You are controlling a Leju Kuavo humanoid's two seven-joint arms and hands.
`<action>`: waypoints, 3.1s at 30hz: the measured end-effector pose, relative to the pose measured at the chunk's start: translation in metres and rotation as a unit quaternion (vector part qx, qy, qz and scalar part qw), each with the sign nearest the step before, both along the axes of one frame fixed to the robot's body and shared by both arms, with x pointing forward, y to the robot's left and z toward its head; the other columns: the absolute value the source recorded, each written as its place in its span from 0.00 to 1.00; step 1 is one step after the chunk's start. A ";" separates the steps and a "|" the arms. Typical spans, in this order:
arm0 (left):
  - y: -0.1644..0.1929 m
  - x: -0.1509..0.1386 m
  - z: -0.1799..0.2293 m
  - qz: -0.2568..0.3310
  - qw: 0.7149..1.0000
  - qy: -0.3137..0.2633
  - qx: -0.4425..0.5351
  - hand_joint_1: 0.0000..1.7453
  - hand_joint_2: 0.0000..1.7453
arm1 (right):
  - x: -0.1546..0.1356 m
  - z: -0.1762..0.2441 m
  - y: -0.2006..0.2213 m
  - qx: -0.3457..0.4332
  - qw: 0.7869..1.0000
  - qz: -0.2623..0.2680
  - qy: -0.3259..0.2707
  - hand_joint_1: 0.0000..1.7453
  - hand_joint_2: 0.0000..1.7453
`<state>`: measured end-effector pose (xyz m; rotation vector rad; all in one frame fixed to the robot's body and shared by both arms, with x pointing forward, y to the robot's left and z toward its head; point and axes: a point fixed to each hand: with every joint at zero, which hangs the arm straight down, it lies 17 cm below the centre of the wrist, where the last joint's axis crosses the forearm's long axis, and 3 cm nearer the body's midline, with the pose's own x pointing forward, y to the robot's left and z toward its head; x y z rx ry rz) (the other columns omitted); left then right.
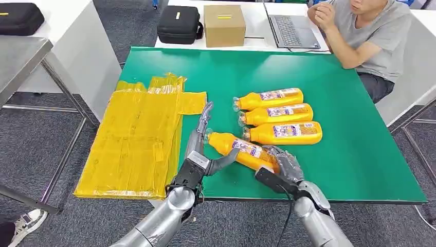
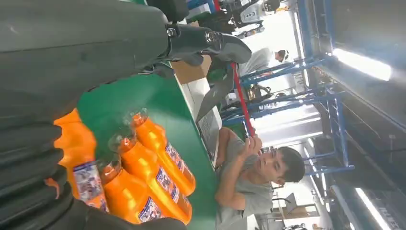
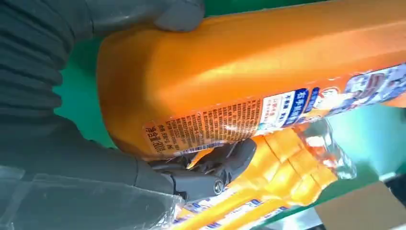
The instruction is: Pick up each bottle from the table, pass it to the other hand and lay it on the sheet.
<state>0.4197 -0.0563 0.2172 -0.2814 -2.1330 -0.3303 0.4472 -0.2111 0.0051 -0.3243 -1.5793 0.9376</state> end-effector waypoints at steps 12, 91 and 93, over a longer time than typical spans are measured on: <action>0.009 0.006 -0.001 0.024 1.000 0.010 -0.012 0.00 1.00 | -0.016 0.026 -0.009 0.169 0.984 -0.036 -0.047 1.00 1.00; 0.028 0.038 -0.091 0.051 0.950 0.276 -0.138 0.00 1.00 | -0.025 0.119 0.060 0.199 0.953 -0.051 -0.223 1.00 1.00; 0.028 0.038 -0.091 0.050 0.950 0.276 -0.138 0.00 1.00 | -0.025 0.118 0.061 0.198 0.954 -0.050 -0.221 1.00 1.00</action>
